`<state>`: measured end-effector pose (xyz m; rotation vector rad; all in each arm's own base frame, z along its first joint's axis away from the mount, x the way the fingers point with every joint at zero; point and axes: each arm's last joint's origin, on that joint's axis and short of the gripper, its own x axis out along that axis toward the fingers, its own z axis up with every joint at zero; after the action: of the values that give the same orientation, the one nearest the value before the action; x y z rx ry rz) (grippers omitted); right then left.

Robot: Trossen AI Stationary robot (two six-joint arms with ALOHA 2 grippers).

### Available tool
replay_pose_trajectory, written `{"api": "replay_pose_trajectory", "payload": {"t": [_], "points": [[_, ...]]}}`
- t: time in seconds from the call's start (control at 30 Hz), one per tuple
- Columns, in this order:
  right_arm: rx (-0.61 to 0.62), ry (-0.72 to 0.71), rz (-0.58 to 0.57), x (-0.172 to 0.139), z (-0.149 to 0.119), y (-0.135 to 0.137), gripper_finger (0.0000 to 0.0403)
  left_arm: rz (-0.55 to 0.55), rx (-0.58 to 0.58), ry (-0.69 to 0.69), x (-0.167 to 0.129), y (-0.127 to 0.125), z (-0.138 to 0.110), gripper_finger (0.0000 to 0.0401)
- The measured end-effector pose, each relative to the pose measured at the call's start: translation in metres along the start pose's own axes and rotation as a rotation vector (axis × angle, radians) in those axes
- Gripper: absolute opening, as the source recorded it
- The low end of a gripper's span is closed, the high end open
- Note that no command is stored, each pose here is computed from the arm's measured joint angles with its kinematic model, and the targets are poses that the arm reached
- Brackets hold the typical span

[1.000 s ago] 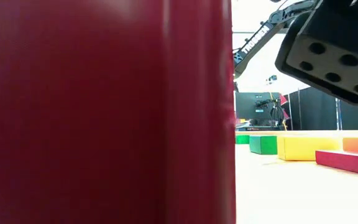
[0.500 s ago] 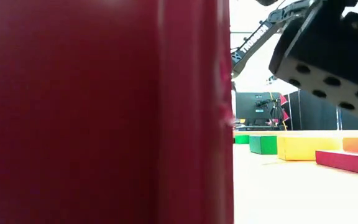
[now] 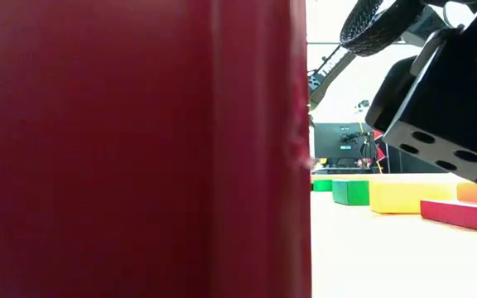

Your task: Sort blocks

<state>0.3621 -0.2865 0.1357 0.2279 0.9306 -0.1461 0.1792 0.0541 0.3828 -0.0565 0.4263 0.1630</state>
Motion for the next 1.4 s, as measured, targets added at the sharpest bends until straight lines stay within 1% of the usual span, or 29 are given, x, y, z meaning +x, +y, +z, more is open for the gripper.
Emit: {"api": "replay_pose_trajectory", "payload": {"t": [0.13, 0.43, 0.53, 0.63, 0.7, 0.77, 1.03, 1.13, 1.27, 1.4], "points": [[-0.002, 0.0, -0.001, 0.0, 0.0, 0.0, 0.0155, 0.0, 0.0, 0.0, 0.0, 0.0, 0.0, 0.0114], [-0.009, 0.029, 0.016, 0.0, -0.003, 0.001, 0.0035, 0.0, 0.0, 0.0, 0.0, 0.0, 0.0, 0.0114], [-0.009, 0.044, 0.021, 0.0, -0.004, 0.002, 0.0011, 0.0, 0.0, 0.0, 0.0, 0.0, 0.0, 0.0114], [-0.003, 0.043, 0.017, -0.001, -0.004, 0.001, 0.0006, 0.0, 0.0, 0.0, 0.0, 0.0, 0.0, 0.0114], [-0.008, 0.043, 0.011, -0.006, -0.003, 0.002, 0.0014, 0.0, -0.001, 0.001, 0.0, 0.0, 0.0, 0.0114], [-0.021, 0.031, 0.007, -0.01, 0.0, 0.003, 0.0034, 0.0, -0.003, 0.002, 0.0, 0.0, 0.0, 0.0114], [-0.064, 0.015, -0.001, -0.016, 0.004, 0.004, 0.0166, 0.0, -0.004, 0.002, 0.0, 0.0, 0.0, 0.0114], [-0.076, 0.006, -0.004, -0.016, 0.005, 0.004, 0.0202, 0.0, -0.004, 0.002, 0.0, 0.0, 0.0, 0.0114], [-0.093, -0.025, -0.009, -0.016, 0.008, 0.003, 0.0227, 0.0, -0.003, 0.002, 0.0, 0.0, 0.0, 0.0114], [-0.108, -0.037, -0.011, -0.016, 0.009, 0.003, 0.0233, 0.0, -0.002, -0.001, 0.0, 0.0, 0.0, 0.0114]]}}
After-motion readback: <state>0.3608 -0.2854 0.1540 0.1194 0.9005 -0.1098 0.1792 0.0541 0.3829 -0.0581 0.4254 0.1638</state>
